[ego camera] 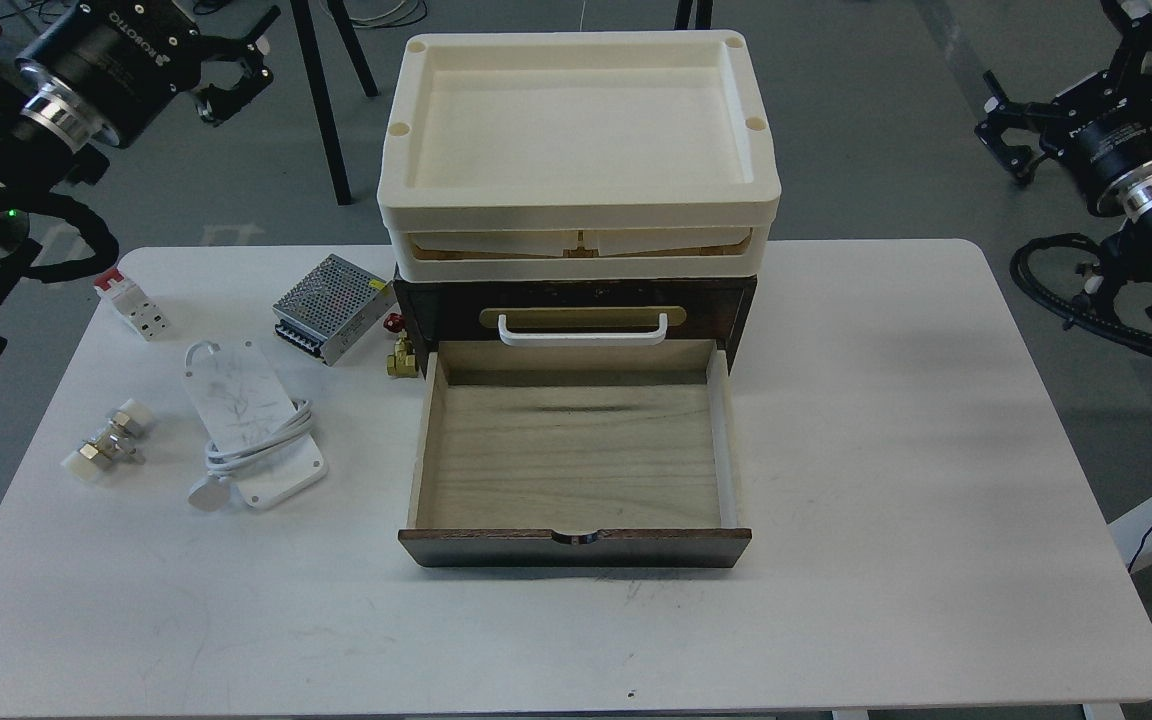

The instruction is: Put charging cable into cabinet

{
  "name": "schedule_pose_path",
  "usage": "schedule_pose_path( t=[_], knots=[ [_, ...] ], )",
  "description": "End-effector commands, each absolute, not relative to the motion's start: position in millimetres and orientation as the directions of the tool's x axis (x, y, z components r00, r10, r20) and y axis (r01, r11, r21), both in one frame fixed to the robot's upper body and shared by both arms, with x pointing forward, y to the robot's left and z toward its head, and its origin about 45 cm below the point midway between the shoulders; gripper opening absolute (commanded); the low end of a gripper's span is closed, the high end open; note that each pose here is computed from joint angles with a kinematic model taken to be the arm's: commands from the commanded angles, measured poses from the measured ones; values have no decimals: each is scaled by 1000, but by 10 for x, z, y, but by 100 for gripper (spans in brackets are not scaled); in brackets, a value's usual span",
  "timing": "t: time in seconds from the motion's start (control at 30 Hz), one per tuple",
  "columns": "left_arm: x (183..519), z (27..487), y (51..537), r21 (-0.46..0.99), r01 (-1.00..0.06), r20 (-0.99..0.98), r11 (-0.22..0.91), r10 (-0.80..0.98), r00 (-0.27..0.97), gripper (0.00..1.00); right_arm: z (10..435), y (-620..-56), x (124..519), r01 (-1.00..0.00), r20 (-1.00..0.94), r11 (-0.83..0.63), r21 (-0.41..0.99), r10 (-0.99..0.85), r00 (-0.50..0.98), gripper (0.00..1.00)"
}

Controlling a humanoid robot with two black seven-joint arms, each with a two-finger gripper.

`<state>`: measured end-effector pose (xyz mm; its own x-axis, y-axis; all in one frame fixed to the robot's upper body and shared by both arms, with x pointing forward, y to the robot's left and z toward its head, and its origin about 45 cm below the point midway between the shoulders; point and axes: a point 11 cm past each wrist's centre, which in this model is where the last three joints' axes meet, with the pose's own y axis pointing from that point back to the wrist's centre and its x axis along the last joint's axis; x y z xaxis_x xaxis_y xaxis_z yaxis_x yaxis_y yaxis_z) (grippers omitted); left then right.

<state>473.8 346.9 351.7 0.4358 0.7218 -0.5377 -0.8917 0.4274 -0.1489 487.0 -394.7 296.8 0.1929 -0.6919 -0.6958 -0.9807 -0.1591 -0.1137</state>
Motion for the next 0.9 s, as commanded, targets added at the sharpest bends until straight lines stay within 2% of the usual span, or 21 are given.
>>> schedule_pose_path(
  t=[0.0,0.13,0.3,0.47,0.53,0.63,0.77,0.83,0.87],
  knots=[
    [4722,3450,3559,-176,-908,-548,381,728,412,100,3006,-3910,4892,-979,-700,-162,-126,-684,203,100],
    [4724,3457,3743,-243,-927,-569,285,732,374,100,3014,-3915,4893,-979,-702,-159,-129,-683,204,100],
    [4630,3129,4443,-322,-941,-711,-98,681,173,100,3004,-3915,4890,-979,-702,-160,-127,-683,202,100],
    [4662,3322,4362,-422,-889,-749,-176,620,233,100,3030,-3952,4886,-979,-698,-154,-130,-687,201,100],
    [4651,3446,4223,-456,-879,-750,-140,592,296,100,3028,-3969,4880,-980,-697,-152,-129,-689,199,100],
    [4500,3690,3974,-512,-859,-703,-10,579,412,100,3042,-3999,4876,-981,-696,-146,-131,-691,196,100],
    [4128,4229,3456,-583,-744,-425,327,658,622,100,3044,-4083,4852,-983,-697,-126,-134,-693,184,100],
    [3913,4373,3226,-545,-666,-201,508,693,693,100,3075,-4181,4827,-984,-690,-108,-138,-702,174,100],
    [3795,4349,3122,-482,-633,-63,606,696,715,100,3103,-4245,4811,-985,-687,-98,-141,-707,169,100]
  ],
)
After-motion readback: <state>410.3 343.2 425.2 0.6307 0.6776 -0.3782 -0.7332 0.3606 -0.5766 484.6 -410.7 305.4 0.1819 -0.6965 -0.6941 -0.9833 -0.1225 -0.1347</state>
